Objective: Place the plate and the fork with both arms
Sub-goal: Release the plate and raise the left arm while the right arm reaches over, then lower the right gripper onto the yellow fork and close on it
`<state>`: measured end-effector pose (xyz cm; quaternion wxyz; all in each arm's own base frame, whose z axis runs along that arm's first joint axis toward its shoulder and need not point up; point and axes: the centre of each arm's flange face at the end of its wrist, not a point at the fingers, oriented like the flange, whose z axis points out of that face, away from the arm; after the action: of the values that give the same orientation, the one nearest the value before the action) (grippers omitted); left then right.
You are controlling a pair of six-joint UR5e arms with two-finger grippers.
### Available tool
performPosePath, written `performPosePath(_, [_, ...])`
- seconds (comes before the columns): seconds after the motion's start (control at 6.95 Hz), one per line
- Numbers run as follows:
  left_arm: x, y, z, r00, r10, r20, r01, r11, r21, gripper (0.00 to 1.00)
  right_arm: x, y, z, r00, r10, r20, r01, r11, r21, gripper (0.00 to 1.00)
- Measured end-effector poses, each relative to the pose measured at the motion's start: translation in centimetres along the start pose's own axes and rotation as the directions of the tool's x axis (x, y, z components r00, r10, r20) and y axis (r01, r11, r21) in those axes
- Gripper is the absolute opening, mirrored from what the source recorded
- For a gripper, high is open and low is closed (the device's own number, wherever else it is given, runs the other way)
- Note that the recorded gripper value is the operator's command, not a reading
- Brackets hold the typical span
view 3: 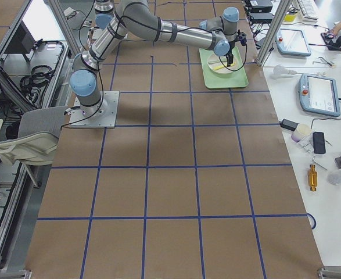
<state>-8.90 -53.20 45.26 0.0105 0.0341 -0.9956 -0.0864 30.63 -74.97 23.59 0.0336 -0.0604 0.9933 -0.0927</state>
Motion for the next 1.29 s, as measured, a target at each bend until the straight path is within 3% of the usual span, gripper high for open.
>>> performPosePath(0.29, [0.1, 0.0, -0.1, 1.000, 0.001, 0.006, -0.001, 1.000, 0.008, 1.00, -1.1, -0.1, 0.9, 1.000, -0.013, 0.021, 0.013, 1.000, -0.003, 0.60])
performPosePath(0.43, [0.3, -0.1, 0.1, 1.000, 0.006, 0.007, -0.006, 1.000, 0.004, 1.00, -1.2, 0.0, 1.0, 1.000, -0.016, 0.023, 0.016, 1.000, -0.008, 0.54])
performPosePath(1.29, [1.3, 0.5, 1.1, 1.000, 0.015, 0.011, -0.015, 1.000, -0.012, 1.00, -0.9, 1.6, 2.5, 0.997, -0.077, 0.006, 0.077, 0.995, -0.066, 0.49])
